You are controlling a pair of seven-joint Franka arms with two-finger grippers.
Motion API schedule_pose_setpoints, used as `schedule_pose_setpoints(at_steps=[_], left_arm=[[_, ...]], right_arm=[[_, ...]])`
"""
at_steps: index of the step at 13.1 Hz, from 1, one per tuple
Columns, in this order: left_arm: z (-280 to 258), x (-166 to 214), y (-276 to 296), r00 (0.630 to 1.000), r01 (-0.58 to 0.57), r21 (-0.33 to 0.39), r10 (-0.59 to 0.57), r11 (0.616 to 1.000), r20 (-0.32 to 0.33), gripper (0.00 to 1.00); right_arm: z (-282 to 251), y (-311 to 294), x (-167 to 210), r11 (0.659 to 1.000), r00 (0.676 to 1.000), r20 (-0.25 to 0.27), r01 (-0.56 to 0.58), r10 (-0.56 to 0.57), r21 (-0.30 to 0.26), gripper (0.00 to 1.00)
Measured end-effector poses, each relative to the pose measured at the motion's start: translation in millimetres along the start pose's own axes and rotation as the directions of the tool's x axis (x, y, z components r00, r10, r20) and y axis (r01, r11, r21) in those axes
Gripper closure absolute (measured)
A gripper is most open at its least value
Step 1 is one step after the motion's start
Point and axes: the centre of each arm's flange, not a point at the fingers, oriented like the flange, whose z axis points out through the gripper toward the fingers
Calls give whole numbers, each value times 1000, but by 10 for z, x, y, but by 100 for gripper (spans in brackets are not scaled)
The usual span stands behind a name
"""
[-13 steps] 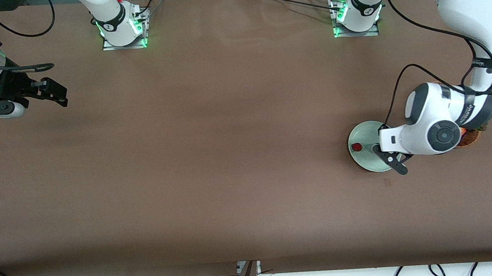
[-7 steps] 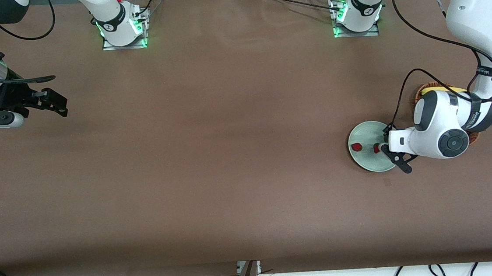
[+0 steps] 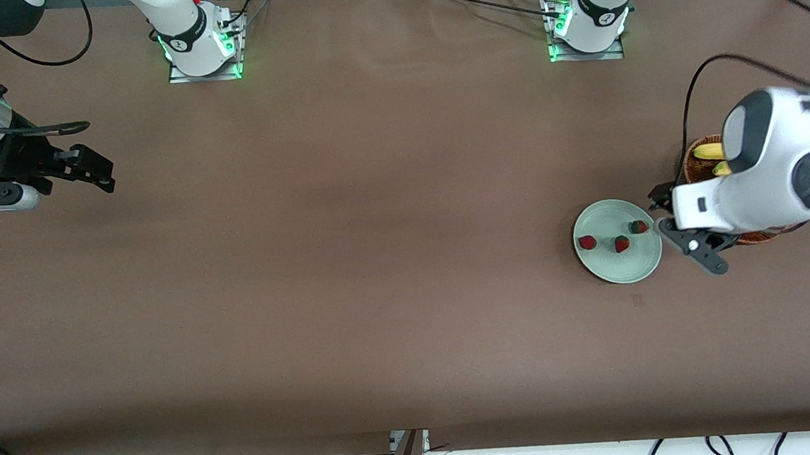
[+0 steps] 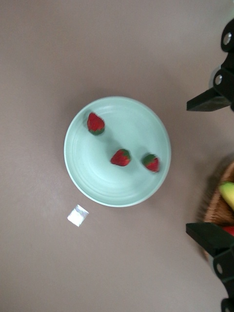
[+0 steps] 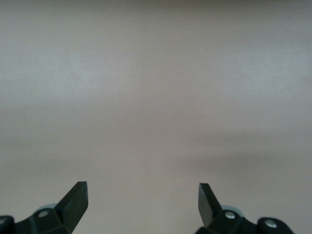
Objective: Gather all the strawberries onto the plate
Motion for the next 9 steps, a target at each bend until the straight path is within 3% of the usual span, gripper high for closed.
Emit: schedule_pose_setpoints(at_steps=[3, 6, 8, 9], left_arm=[[-961, -174, 394, 982, 189, 31, -189, 982, 7, 0], [-1467, -202, 740, 933, 359, 71, -359, 931, -21, 0], [-1581, -255, 869, 868, 496, 74, -492, 865, -71, 0], [-1603, -318, 905, 824, 561, 25, -555, 828, -114, 0]], right_arm=[[-13, -3, 1, 1000, 1000, -2, 0, 0, 3, 0], [-14, -4, 1, 1000, 1000, -2, 0, 0, 4, 0], [-16, -4, 1, 1000, 1000, -3, 0, 0, 4, 0], [-16, -4, 1, 1000, 1000, -3, 0, 0, 4, 0]])
